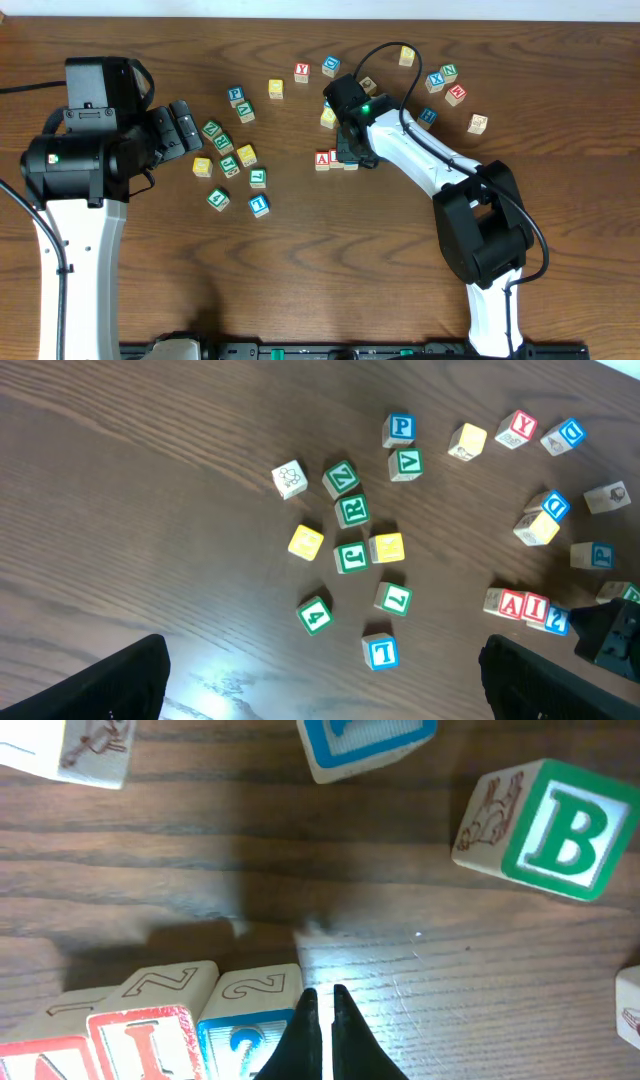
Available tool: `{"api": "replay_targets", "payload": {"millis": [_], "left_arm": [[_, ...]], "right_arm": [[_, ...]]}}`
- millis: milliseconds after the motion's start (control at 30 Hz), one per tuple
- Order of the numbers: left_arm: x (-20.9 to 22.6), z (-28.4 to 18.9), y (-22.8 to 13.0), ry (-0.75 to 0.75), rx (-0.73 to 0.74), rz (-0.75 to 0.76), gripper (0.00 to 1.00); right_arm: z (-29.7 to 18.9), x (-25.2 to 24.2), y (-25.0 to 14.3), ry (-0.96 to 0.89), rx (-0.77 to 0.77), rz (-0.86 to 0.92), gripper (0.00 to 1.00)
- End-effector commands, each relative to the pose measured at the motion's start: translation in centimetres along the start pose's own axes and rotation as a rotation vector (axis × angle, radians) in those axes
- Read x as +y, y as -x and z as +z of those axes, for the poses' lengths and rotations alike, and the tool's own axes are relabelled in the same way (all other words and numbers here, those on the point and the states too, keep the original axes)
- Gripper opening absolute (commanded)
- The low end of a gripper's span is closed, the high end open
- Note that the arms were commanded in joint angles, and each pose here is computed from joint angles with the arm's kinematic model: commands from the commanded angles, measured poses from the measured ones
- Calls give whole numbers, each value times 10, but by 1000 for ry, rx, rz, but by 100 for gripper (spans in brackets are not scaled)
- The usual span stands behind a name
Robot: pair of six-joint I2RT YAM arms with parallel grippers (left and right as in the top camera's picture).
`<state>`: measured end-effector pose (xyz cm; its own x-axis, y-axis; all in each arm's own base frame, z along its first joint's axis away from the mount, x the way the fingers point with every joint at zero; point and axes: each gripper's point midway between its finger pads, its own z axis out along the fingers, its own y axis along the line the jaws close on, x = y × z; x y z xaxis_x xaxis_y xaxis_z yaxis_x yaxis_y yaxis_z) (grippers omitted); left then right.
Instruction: Spell out AI2
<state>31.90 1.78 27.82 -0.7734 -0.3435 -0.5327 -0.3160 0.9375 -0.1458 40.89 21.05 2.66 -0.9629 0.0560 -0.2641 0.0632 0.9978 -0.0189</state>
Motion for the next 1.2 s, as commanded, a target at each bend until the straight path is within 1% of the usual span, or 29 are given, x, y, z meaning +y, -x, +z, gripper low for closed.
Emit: {"api": "replay_targets", "payload": {"millis": [0, 100, 233, 333, 433, 533, 867, 1167], "left_arm": [[4, 4, -1, 18, 11, 15, 98], [4, 4, -1, 18, 10, 15, 98], [4, 4, -1, 18, 11, 15, 98], [4, 4, -1, 19, 11, 15, 98], [4, 4, -1, 18, 11, 15, 98], [4, 4, -1, 18, 11, 15, 98], [4, 4, -1, 19, 11, 15, 98], [4, 4, -1, 19, 11, 15, 98]], "right_arm": [[-2, 1, 8, 8, -14, -10, 1], [-13, 5, 24, 29, -49, -33, 2], [-24, 15, 41, 59, -105, -56, 7], [-26, 26, 48, 114, -127, -51, 6], [-21, 32, 49, 136, -127, -12, 1], [-14, 34, 47, 136, -117, 25, 1], [7, 57, 38, 161, -110, -6, 1], [13, 60, 38, 165, -114, 0, 1]]}}
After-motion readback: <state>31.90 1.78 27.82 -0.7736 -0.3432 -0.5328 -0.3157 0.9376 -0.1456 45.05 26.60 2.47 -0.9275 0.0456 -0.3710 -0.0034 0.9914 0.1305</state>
